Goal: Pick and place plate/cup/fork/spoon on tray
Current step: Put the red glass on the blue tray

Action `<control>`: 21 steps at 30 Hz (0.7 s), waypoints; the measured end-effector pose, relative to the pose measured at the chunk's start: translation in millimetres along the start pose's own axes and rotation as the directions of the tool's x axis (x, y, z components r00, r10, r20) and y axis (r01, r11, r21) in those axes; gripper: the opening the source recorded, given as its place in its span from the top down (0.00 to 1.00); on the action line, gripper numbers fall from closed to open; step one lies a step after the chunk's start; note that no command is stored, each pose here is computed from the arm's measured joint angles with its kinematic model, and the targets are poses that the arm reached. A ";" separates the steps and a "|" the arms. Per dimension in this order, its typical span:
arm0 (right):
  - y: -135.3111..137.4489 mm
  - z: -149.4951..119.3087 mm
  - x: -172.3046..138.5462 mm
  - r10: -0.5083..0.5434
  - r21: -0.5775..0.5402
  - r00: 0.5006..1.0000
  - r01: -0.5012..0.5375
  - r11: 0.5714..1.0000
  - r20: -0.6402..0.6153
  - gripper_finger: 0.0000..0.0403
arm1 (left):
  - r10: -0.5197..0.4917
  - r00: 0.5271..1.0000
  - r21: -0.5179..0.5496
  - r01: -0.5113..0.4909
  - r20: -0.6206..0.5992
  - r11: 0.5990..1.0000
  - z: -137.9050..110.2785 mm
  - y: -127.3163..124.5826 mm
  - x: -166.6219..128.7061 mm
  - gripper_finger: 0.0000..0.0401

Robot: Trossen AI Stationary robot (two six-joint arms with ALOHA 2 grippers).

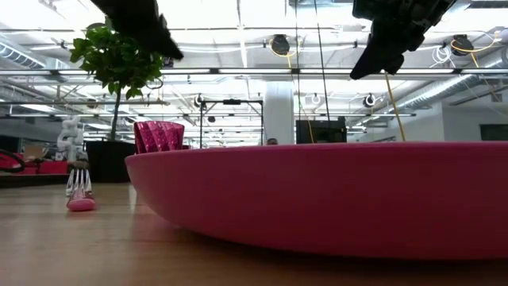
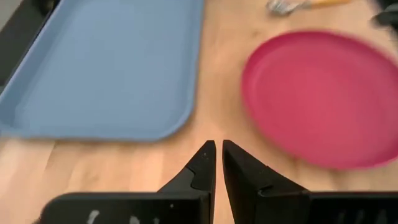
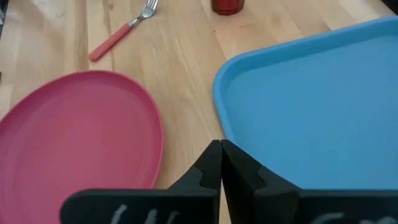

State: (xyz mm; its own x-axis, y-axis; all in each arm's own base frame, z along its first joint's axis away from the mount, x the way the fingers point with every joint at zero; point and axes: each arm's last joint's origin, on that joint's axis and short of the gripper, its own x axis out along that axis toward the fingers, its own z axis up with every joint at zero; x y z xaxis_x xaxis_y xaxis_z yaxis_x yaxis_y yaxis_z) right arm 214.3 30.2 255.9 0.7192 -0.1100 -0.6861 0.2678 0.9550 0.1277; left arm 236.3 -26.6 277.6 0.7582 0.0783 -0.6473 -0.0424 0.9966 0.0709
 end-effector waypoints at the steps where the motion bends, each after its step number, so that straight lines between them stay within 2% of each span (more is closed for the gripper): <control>1: 0.1 0.3 0.0 0.001 -0.005 1.000 -0.001 1.000 0.004 1.00 | 0.029 0.999 -0.011 -0.029 -0.016 1.000 -1.5 2.8 0.6 0.92; 5: 0.8 2.0 0.0 0.008 -0.041 1.000 -0.007 0.999 0.021 1.00 | 0.172 0.980 -0.061 -0.178 -0.100 0.982 -9.7 14.3 0.6 0.88; 9: 1.8 4.3 -0.1 0.017 -0.070 0.999 -0.014 0.997 0.043 1.00 | 0.293 0.938 -0.130 -0.319 -0.185 0.939 -18.2 24.8 -0.6 0.79; 15: 2.3 5.7 -0.2 0.023 -0.103 0.998 -0.017 0.995 0.058 1.00 | 0.315 0.922 -0.186 -0.358 -0.226 0.915 -25.8 30.4 1.9 0.64; 21: 3.3 8.4 -0.4 0.033 -0.109 0.996 -0.024 0.994 0.085 1.00 | 0.316 0.911 -0.246 -0.380 -0.263 0.892 -33.7 30.4 4.2 0.53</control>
State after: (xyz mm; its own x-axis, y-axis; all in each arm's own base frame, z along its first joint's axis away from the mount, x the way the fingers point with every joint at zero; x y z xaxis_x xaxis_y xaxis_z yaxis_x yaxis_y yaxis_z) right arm 220.3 31.1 262.6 0.7795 -0.1009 -0.6183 0.1788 0.9817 0.0652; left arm 216.2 5.0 251.5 0.5066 0.3934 -0.7672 -0.4863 0.8652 0.1226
